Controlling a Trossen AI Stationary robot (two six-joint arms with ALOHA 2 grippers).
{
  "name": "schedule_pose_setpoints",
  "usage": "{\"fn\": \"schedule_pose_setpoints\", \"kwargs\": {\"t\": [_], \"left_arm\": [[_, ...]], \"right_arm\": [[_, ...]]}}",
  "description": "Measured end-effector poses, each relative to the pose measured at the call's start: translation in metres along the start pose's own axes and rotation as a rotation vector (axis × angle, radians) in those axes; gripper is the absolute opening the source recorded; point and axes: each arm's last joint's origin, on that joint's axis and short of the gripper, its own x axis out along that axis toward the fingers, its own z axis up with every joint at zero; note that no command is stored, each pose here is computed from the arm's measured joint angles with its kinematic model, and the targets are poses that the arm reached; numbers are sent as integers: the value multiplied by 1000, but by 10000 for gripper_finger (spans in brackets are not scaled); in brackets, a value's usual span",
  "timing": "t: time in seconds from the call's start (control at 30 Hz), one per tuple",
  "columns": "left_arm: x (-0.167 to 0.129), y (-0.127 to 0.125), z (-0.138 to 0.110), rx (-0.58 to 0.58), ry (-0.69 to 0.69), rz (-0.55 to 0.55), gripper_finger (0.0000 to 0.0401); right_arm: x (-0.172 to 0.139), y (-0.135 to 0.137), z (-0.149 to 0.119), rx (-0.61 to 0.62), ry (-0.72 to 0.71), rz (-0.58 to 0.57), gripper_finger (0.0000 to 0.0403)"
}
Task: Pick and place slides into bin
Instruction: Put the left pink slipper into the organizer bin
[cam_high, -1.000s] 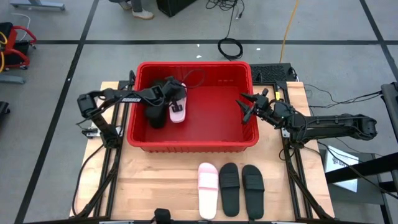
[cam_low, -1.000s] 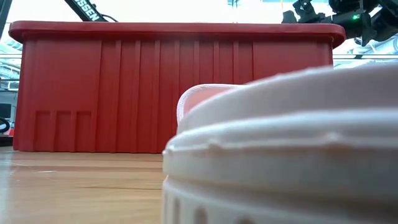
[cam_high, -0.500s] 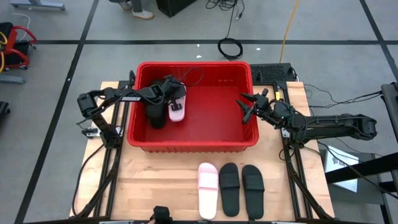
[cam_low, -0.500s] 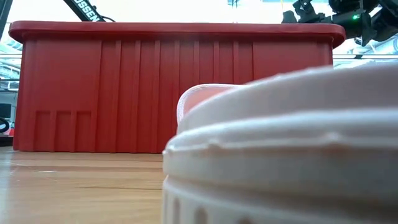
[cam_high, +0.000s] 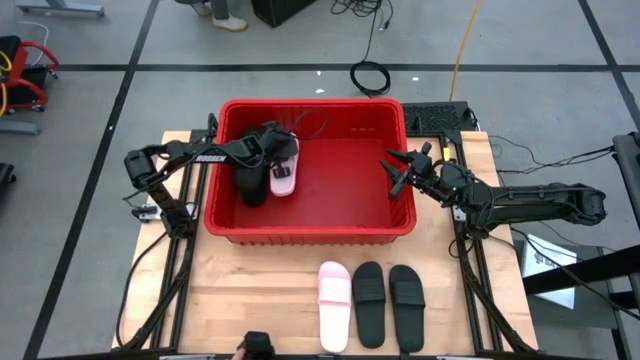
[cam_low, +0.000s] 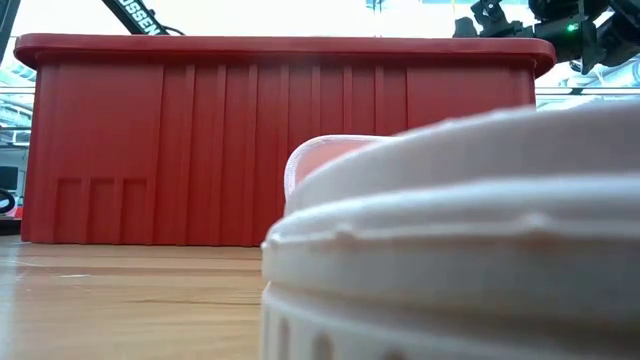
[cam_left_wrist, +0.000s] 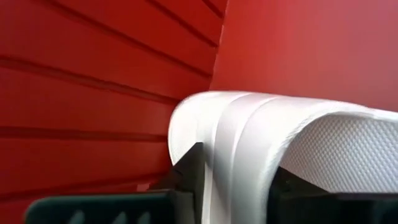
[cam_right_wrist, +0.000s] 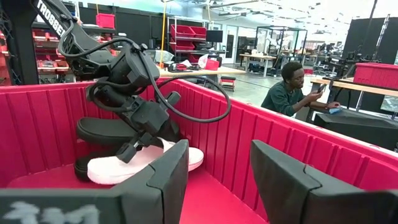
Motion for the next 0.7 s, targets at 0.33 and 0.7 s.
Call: {"fn": "schedule_pose_setpoints", "kwargs": {"t": [0.33, 0.7], "left_arm": [[0, -1, -3, -32, 31, -4, 158], [-5, -12, 4, 1, 12, -33, 175]], "right_arm": [[0, 0, 0, 0, 0, 0, 164], [0, 0, 0, 12, 0, 0, 164]]}}
